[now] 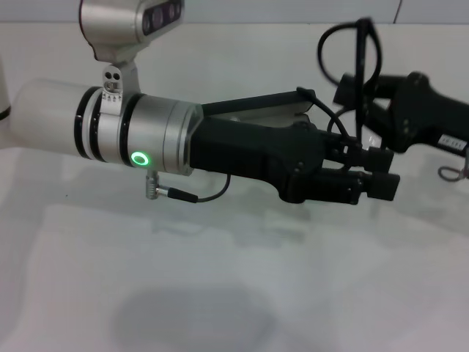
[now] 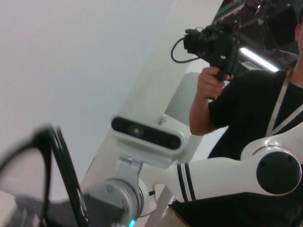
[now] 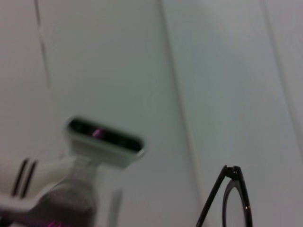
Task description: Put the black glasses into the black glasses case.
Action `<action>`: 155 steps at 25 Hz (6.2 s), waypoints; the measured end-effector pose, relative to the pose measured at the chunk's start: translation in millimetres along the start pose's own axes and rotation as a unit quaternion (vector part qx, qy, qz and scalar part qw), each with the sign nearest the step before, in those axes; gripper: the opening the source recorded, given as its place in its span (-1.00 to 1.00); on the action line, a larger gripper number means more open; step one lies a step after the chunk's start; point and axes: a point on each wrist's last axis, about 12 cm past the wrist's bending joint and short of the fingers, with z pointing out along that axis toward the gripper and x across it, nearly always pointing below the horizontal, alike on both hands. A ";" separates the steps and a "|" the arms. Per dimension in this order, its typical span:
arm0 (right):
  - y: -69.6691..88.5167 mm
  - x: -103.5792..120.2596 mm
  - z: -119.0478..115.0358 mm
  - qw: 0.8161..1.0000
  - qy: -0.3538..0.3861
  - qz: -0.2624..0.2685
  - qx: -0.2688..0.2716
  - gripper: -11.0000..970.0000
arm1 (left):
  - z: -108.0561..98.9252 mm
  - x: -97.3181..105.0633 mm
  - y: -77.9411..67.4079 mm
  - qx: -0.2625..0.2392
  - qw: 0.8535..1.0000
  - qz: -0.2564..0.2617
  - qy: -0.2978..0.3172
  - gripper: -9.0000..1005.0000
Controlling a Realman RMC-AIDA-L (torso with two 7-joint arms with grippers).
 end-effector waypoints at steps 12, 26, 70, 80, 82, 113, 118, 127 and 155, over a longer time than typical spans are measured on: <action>17.3 9.9 -1.9 0.994 0.067 -0.010 -0.088 -0.74 | 0.2 2.6 0.4 -0.004 1.000 -0.002 -0.002 -0.07; 20.8 10.3 -30.0 0.996 0.064 -0.029 -0.060 -0.74 | 0.8 5.0 0.3 -0.005 1.000 -0.005 -0.002 -0.07; 4.7 0.1 79.0 0.900 0.233 -0.364 0.051 -0.69 | -135.0 35.7 24.8 -0.427 0.881 0.069 -0.193 -0.07; 21.3 18.2 104.5 0.845 0.287 -0.448 0.053 -0.68 | -134.3 23.8 32.1 -0.436 0.874 0.073 -0.200 -0.07; 22.2 19.1 105.9 0.840 0.291 -0.456 0.054 -0.68 | -133.5 22.3 33.4 -0.436 0.875 0.073 -0.198 -0.07; 26.6 32.0 133.6 0.743 0.332 -0.579 0.048 -0.64 | -128.0 19.1 38.4 -0.435 0.877 0.074 -0.192 -0.07; 28.7 32.8 134.1 0.738 0.331 -0.585 0.063 -0.63 | -127.9 19.2 38.4 -0.435 0.877 0.074 -0.192 -0.07; 33.8 38.8 133.6 0.736 0.334 -0.587 0.052 -0.62 | -124.5 19.9 38.9 -0.432 0.878 0.072 -0.193 -0.07; 36.9 47.2 126.1 0.735 0.343 -0.580 0.071 -0.58 | -117.8 22.8 39.0 -0.425 0.881 0.068 -0.197 -0.07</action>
